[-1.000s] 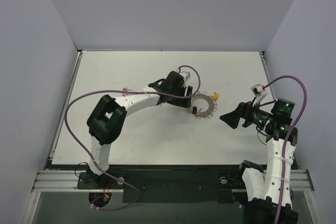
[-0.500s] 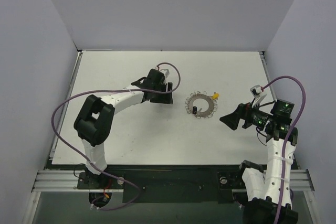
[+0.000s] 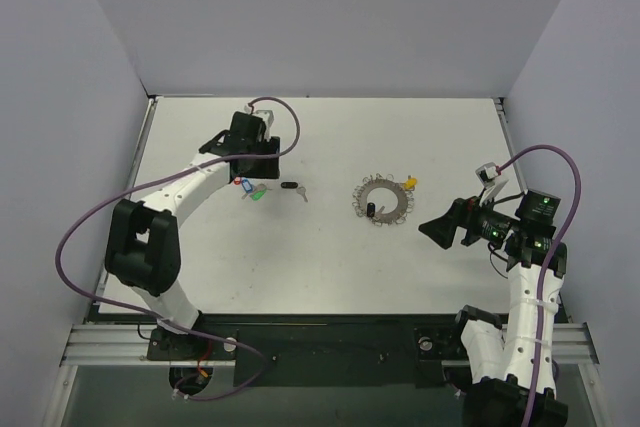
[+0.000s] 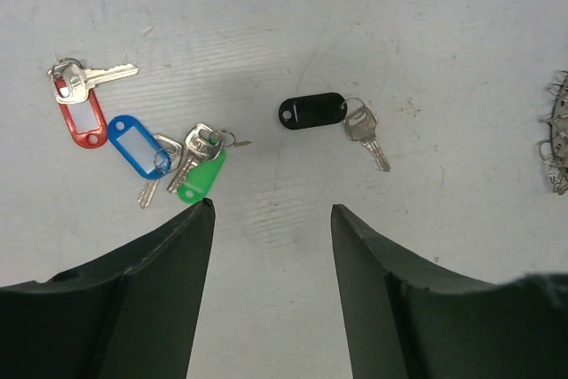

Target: Put the keys on the keyring

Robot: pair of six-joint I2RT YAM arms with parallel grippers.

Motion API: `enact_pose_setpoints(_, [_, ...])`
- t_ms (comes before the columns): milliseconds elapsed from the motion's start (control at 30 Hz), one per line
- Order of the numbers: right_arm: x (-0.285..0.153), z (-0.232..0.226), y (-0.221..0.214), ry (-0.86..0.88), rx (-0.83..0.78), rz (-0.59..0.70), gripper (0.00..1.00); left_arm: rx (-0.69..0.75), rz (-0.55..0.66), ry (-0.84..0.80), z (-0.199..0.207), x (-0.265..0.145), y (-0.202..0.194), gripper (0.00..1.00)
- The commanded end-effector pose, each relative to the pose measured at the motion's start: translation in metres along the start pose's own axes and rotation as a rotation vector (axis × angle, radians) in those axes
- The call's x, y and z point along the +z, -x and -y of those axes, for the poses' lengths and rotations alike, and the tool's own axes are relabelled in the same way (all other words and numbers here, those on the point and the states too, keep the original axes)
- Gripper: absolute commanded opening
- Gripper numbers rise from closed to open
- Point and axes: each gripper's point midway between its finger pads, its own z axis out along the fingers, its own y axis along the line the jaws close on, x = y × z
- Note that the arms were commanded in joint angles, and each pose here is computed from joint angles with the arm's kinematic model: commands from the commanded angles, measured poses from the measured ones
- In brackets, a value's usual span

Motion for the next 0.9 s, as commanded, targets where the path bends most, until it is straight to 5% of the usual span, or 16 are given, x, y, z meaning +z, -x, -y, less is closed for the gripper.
enact_pose_setpoints(0, [-0.001,-0.005,0.007,0.023,-0.031,0.009,0.99,0.080,-0.067,0.048,-0.022,0.003,0.010,0.62])
enact_pose_setpoints(133, [-0.001,-0.005,0.006,0.025,-0.029,0.007,0.99,-0.001,-0.063,-0.007,-0.014,0.021,0.014,0.60])
enact_pose_setpoints(467, [0.001,-0.005,0.004,0.038,-0.020,-0.002,0.99,-0.161,-0.037,0.230,-0.029,0.050,0.013,0.54])
enact_pose_setpoints(867, [0.001,-0.008,0.003,0.047,-0.028,-0.017,0.98,-0.165,-0.105,0.413,-0.038,0.078,-0.003,0.47])
